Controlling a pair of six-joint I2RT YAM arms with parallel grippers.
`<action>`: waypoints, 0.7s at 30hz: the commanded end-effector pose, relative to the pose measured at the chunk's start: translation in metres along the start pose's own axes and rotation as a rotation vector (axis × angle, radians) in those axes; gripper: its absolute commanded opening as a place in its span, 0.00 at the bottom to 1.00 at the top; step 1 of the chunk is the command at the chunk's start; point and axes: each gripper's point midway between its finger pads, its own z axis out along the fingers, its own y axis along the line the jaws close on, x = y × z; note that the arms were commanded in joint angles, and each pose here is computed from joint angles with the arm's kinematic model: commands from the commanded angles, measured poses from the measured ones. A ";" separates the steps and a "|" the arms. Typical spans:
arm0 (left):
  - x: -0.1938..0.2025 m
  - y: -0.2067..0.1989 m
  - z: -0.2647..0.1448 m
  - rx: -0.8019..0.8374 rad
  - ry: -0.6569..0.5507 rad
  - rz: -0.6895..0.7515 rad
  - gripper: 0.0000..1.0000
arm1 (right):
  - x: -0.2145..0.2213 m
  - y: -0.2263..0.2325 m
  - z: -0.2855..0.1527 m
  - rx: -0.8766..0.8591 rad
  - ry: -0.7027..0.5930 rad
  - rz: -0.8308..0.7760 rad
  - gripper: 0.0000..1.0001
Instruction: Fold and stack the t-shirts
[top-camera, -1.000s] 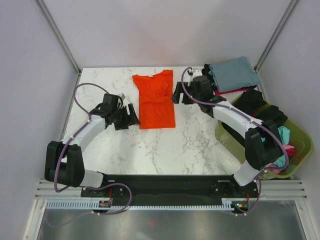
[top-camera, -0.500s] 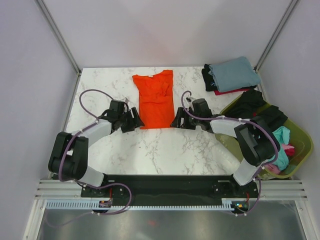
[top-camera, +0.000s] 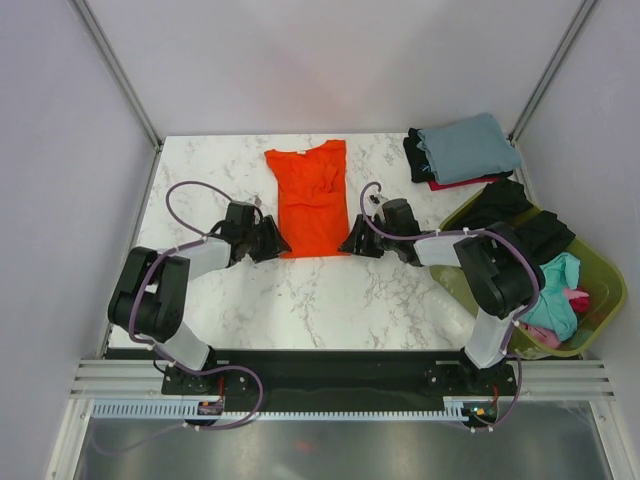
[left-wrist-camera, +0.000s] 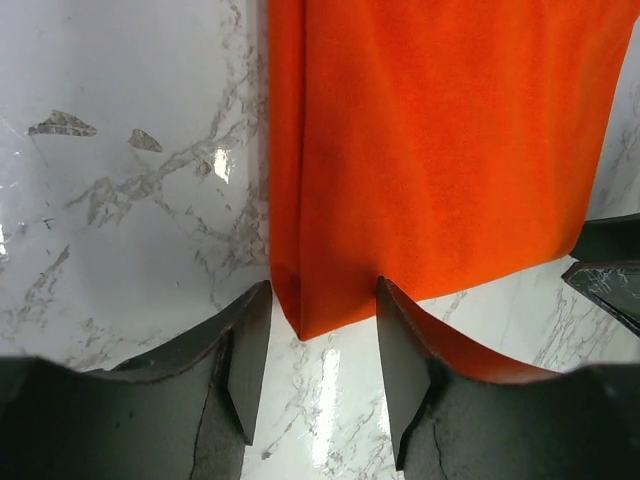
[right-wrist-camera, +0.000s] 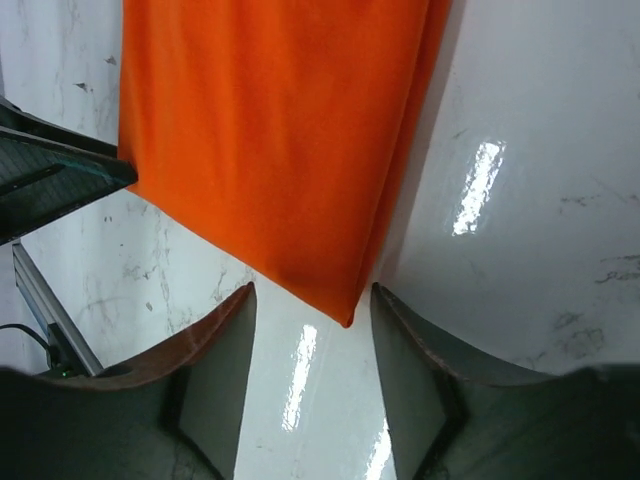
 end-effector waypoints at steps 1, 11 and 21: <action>0.004 0.004 0.006 -0.020 -0.003 -0.013 0.53 | 0.016 -0.013 0.006 0.022 0.040 0.021 0.56; 0.009 0.004 0.014 -0.013 0.002 -0.011 0.10 | 0.019 -0.018 0.010 0.026 0.043 0.011 0.29; 0.011 -0.029 -0.029 0.023 -0.026 0.073 0.02 | 0.017 -0.003 -0.017 0.020 0.033 -0.040 0.00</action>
